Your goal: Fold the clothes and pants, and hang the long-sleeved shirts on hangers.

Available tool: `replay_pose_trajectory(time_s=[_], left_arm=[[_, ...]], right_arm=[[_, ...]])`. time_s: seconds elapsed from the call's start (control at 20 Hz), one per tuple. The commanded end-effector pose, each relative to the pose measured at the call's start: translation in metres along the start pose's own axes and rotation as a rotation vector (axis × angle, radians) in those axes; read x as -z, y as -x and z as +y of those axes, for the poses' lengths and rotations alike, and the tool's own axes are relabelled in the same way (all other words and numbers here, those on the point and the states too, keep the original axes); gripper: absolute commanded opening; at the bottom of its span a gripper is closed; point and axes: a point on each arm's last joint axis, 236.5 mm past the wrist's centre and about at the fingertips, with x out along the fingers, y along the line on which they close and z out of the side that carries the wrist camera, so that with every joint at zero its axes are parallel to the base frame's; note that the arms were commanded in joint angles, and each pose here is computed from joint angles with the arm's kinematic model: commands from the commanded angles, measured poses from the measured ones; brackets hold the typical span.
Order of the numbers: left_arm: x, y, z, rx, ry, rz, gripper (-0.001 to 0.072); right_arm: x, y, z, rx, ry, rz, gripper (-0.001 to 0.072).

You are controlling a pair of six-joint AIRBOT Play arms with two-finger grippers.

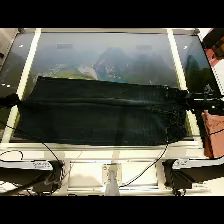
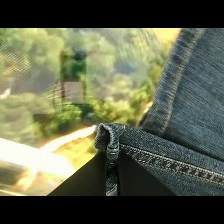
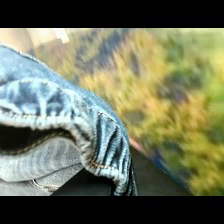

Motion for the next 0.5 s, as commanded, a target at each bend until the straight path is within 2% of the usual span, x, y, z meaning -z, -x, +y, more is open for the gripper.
replay_pose_trajectory(time_s=[0.0, 0.45], left_arm=[[-0.001, -0.010, -0.004, 0.007, 0.058, 0.003, 0.0027], [-0.004, -0.015, -0.030, 0.042, 0.023, 0.009, 0.0030]], right_arm=[[-0.020, 0.001, 0.007, -0.025, -0.026, -0.084, 0.0038], [-0.030, -0.015, 0.018, 0.012, 0.037, -0.128, 0.0038]])
